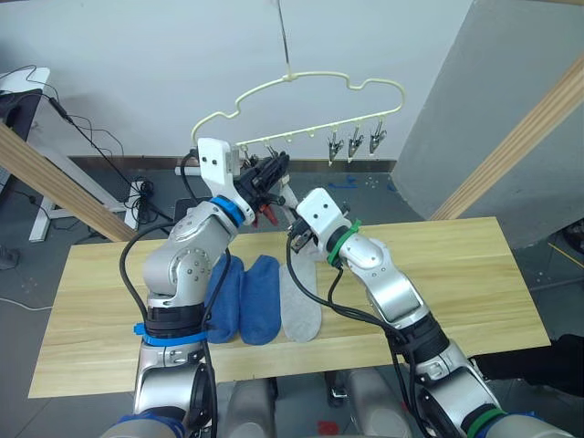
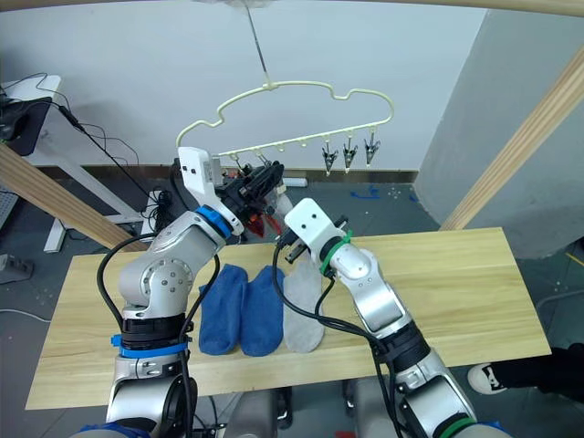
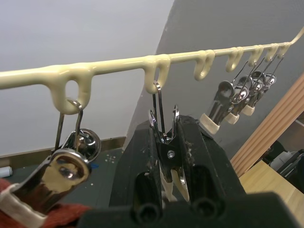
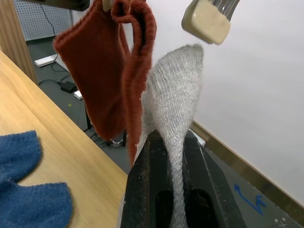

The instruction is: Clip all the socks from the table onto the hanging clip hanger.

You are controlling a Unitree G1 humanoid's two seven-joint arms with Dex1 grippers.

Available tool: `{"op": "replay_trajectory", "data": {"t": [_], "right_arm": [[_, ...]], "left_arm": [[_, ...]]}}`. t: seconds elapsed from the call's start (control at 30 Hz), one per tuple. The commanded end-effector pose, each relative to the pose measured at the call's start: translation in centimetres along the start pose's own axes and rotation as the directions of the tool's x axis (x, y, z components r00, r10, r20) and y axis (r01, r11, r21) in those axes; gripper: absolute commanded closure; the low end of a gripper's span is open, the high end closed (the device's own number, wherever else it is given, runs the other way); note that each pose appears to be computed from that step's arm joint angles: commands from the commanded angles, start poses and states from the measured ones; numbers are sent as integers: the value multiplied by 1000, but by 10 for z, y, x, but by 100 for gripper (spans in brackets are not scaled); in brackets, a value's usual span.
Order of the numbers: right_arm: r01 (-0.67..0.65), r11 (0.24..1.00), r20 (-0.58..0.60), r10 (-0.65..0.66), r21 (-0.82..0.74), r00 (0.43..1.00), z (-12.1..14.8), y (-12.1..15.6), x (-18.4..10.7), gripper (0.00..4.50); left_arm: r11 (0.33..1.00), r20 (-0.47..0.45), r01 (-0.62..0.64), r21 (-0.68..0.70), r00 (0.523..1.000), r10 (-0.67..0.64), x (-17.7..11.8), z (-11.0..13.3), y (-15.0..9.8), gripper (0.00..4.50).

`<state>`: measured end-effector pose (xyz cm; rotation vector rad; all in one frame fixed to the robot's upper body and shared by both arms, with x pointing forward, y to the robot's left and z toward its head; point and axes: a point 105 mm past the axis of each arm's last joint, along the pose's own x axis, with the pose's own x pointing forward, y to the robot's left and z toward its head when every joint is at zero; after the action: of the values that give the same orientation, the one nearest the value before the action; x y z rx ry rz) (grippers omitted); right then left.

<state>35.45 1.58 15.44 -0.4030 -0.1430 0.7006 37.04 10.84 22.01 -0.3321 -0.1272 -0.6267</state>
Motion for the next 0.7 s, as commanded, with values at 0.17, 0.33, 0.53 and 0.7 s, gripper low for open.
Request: {"op": "replay_trajectory", "data": {"t": [0.17, 0.33, 0.53, 0.7], "right_arm": [[20, 999, 95, -23, 30, 995, 25, 2, 0, 450], [17, 999, 113, -21, 37, 993, 31, 3, 3, 450], [19, 999, 127, -23, 37, 992, 34, 3, 6, 450], [14, 999, 143, -19, 35, 989, 39, 3, 8, 450]], "left_arm": [[999, 62, 18, 31, 998, -20, -2, 16, -6, 421], [999, 60, 18, 29, 998, -20, -3, 16, -6, 421], [1000, 55, 19, 24, 998, -21, -5, 14, -7, 421], [1000, 48, 21, 20, 999, -22, -6, 12, -8, 421]]}}
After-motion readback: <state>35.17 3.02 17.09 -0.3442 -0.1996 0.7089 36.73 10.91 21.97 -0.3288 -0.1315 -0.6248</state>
